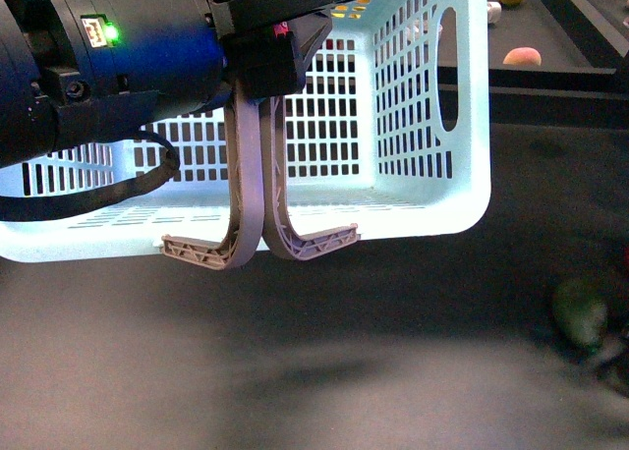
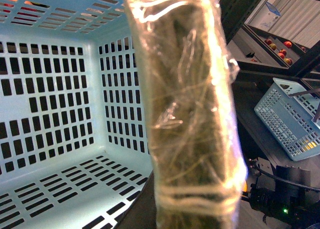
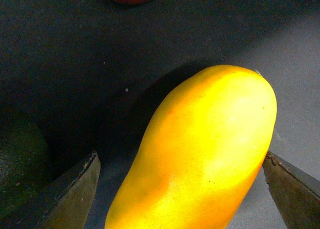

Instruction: Pick mango with right arm and hold basket with left

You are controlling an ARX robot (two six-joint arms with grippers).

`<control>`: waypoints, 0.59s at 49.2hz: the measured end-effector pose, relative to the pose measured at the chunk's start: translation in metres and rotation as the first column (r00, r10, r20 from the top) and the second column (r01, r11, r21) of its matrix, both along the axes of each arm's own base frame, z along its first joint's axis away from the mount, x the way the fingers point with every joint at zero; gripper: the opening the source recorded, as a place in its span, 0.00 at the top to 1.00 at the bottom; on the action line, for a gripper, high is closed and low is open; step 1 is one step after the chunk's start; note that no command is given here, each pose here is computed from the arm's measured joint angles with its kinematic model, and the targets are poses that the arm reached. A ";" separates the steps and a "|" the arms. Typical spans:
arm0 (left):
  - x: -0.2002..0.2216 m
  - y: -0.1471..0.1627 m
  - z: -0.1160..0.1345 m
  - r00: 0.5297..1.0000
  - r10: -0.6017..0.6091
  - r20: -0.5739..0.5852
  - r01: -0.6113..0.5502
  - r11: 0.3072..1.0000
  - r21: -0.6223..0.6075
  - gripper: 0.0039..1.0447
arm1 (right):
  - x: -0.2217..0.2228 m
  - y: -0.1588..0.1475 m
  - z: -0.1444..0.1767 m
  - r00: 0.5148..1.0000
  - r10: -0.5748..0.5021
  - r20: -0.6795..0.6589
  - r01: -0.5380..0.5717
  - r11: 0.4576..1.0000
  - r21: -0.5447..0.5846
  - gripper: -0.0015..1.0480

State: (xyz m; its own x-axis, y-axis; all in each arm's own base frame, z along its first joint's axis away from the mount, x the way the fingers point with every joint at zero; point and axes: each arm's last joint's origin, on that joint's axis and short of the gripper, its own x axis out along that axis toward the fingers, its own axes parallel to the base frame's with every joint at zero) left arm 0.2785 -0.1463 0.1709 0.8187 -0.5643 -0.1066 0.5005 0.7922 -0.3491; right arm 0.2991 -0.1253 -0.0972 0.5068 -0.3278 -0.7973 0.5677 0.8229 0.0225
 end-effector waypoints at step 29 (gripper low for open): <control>0.000 0.000 0.000 1.000 0.000 0.000 0.000 1.000 0.000 0.93 | -0.005 -0.009 -0.010 0.999 -0.031 -0.024 0.031 0.999 0.012 0.41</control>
State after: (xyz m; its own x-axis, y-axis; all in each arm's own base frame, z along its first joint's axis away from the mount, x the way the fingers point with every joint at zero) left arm 0.2785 -0.1463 0.1709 0.8187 -0.5643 -0.1066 0.5005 0.7922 -0.3491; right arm 0.2939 -0.1346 -0.1073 0.4776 -0.3326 -0.8132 0.5933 0.8047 0.0193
